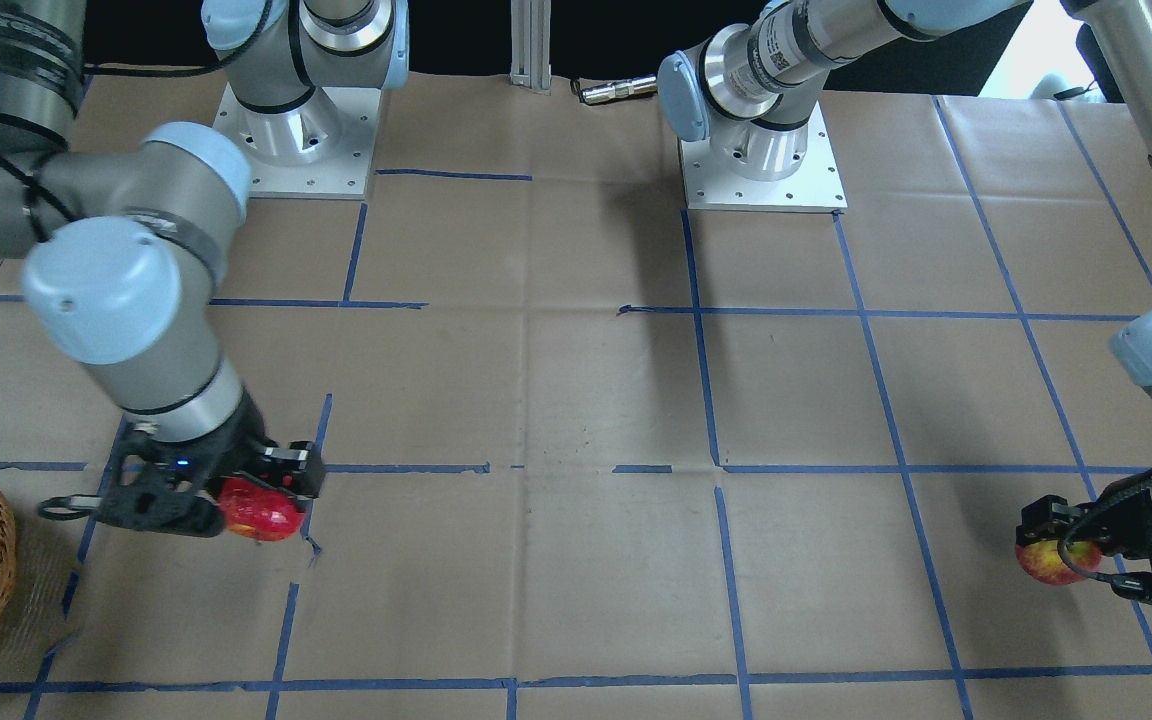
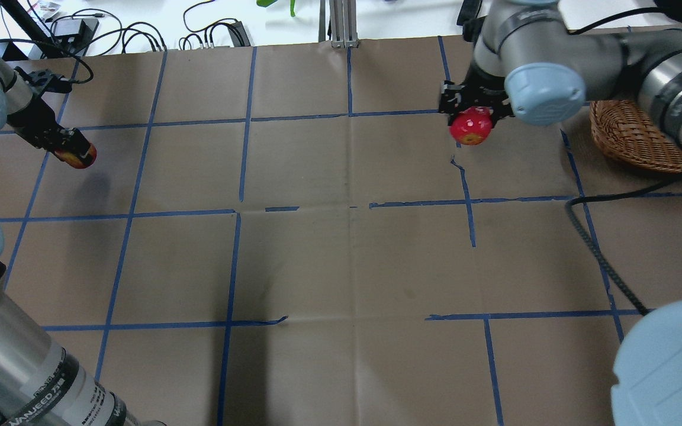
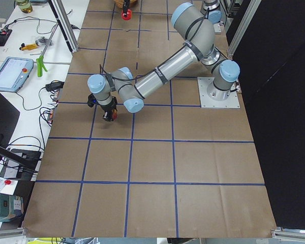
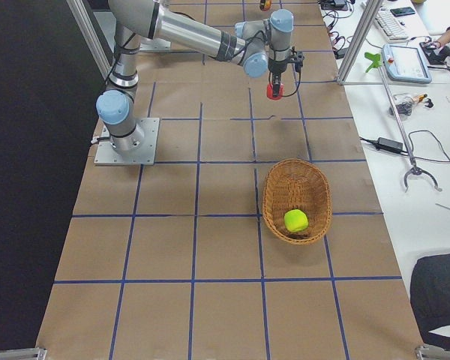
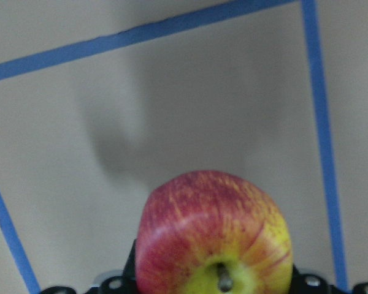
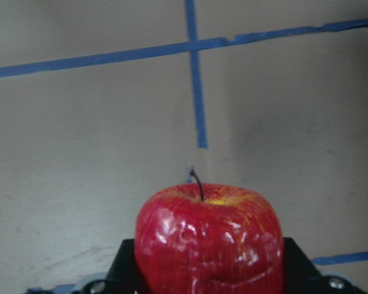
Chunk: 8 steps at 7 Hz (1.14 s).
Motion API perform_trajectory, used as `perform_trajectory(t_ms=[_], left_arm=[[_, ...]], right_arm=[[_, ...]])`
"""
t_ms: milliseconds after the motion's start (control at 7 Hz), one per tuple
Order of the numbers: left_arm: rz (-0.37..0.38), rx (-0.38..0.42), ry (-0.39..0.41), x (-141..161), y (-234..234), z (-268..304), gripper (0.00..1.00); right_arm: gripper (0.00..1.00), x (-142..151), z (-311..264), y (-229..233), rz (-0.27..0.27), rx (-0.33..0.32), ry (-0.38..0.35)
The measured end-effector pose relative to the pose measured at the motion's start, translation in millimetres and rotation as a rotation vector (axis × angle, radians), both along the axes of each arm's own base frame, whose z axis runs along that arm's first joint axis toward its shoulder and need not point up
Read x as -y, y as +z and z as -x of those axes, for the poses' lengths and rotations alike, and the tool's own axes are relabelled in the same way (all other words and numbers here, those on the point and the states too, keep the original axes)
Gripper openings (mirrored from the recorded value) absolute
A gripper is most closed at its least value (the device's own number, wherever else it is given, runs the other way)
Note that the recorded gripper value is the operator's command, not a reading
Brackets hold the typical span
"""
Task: Put all apples into basket
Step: 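Drop red apple into basket with right while left lifts yellow-red apple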
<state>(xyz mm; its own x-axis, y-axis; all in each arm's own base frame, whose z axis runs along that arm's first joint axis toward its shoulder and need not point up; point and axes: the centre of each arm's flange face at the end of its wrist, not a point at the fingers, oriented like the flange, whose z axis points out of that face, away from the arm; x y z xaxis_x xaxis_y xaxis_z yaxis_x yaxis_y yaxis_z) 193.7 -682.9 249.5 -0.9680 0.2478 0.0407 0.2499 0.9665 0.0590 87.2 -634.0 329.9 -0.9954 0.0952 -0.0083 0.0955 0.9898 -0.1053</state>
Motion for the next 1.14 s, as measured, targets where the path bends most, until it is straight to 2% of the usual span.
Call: perform_trajectory(t_ms=[286,571,714,857,1143], left_arm=[[-0.011,0.011,-0.019,-10.5,77.0,141.0,0.25],[-0.025,0.023,-0.001,-37.8,100.9,302.7,0.25],[-0.035,0.034,0.015,-55.8,91.6,378.8,0.25],[-0.026,0.044,0.024,-73.1,69.9,446.6,0.25],[0.006,0.044,0.028,-89.2,-2.2,531.6,0.25]], right_arm=[[0.16,7.1,170.3,11.6,0.015,-0.047,0.111],[0.16,15.3,293.7,-4.3,0.008,-0.077,0.230],[0.16,21.0,342.1,-22.2,-0.003,-0.074,0.259],[0.17,25.2,367.3,-39.0,-0.013,-0.062,0.276],[0.17,27.9,380.5,-66.6,-0.043,-0.036,0.293]])
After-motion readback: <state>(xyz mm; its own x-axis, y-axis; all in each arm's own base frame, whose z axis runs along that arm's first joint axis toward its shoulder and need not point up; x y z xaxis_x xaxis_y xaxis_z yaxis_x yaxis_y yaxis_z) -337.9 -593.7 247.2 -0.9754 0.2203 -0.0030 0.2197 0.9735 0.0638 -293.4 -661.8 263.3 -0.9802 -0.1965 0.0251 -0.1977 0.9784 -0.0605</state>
